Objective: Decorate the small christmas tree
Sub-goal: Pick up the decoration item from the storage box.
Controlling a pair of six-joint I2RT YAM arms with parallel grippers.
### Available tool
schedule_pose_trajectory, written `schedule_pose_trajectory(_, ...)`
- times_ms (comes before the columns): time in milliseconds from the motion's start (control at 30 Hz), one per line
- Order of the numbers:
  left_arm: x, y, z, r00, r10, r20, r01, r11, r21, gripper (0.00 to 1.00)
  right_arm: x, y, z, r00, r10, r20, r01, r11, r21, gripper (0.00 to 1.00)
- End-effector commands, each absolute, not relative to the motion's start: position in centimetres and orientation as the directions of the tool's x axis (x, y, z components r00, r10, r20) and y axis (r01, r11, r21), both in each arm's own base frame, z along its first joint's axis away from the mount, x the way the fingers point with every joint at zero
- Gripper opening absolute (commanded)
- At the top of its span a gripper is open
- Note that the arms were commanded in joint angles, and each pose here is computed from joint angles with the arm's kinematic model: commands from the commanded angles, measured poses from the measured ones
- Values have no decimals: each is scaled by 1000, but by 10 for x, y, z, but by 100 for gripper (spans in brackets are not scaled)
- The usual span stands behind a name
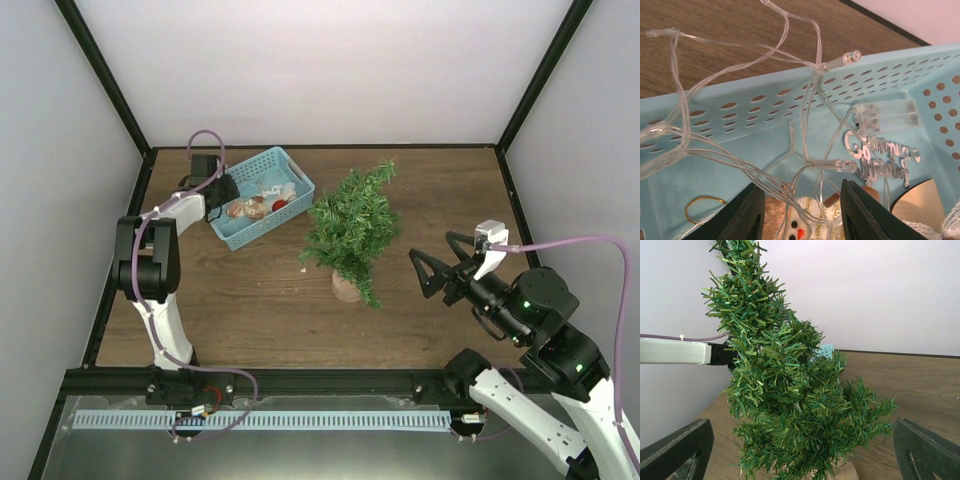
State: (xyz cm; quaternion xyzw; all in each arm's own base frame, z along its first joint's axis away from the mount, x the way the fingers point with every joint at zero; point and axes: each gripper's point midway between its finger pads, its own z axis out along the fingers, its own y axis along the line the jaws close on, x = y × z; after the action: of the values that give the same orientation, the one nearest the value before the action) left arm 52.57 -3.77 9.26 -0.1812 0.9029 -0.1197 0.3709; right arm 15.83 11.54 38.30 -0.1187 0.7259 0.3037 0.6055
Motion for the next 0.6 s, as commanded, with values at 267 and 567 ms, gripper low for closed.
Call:
schedule_pose_trajectory(267,536,-46,140,-629,-357,-691,-120,922,-367,4,152,110,411,-201,240,-950,-550,774,312,100)
schedule_pose_trajectory(567,500,-50,312,-364,-374,-853,28,911,-411,4,155,102,414,-170,250,-953,-516,802,302,99)
